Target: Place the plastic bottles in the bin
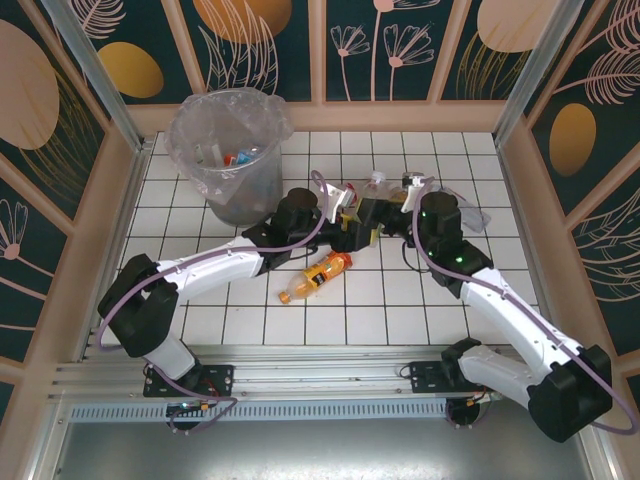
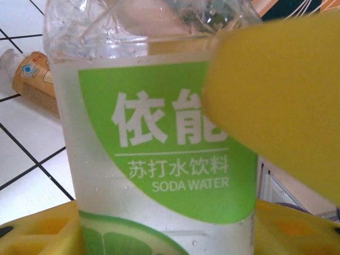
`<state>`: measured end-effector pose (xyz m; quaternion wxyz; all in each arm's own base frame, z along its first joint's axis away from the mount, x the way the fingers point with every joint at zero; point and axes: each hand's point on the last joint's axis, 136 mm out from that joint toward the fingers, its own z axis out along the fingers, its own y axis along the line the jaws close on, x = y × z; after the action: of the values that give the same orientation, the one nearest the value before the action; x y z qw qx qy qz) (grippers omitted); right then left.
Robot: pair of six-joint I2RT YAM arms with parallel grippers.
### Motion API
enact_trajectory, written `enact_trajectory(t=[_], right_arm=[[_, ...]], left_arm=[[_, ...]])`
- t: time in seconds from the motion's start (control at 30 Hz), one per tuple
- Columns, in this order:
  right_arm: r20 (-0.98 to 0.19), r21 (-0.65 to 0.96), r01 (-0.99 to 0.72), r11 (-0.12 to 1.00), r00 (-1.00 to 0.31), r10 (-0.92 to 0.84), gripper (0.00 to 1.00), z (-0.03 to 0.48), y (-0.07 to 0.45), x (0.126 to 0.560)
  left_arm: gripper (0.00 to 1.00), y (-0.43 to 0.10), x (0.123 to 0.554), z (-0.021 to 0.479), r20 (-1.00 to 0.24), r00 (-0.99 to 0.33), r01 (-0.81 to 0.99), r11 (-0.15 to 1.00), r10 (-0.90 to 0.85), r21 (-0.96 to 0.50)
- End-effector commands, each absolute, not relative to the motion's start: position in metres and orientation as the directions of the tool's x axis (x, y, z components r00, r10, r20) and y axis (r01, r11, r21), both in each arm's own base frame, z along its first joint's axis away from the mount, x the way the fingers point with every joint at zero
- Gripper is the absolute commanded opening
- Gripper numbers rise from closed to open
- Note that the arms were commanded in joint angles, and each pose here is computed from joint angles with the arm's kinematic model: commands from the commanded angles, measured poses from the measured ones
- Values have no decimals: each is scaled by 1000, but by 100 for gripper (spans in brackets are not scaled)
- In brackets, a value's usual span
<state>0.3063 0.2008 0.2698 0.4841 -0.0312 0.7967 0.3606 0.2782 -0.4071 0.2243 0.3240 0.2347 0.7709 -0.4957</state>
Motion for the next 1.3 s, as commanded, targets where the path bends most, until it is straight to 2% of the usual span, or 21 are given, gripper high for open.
enact_trajectory(t=[0.0,0.1,0.37,0.6,0.87,1.07,1.27], right_arm=[[-822,518,-420,745,-485,298,91,281,196,300],[-840,502,-446,742,-455,295,99,297,193,293],[-909,391,-524,757,-350,227,99,328,178,265],[-954,281,-623,730,-266,140,99,330,174,232],[-980,196,-706,681,-166,110,99,332,169,199],[-984,178,-700,692,-147,104,99,332,164,195],[-985,172,-701,692,-142,100,99,331,164,195]], left_arm=[[61,-406,279,251,-756,-655,699,394,16,-597],[60,-397,285,247,-756,-654,681,449,19,-578],[60,-372,298,261,-754,-657,653,505,5,-565],[61,-344,319,299,-794,-609,649,573,-4,-501],[62,-301,359,354,-852,-523,593,710,-19,-380],[62,-258,395,391,-890,-456,510,815,-16,-276],[62,-211,431,392,-893,-449,397,901,25,-174]])
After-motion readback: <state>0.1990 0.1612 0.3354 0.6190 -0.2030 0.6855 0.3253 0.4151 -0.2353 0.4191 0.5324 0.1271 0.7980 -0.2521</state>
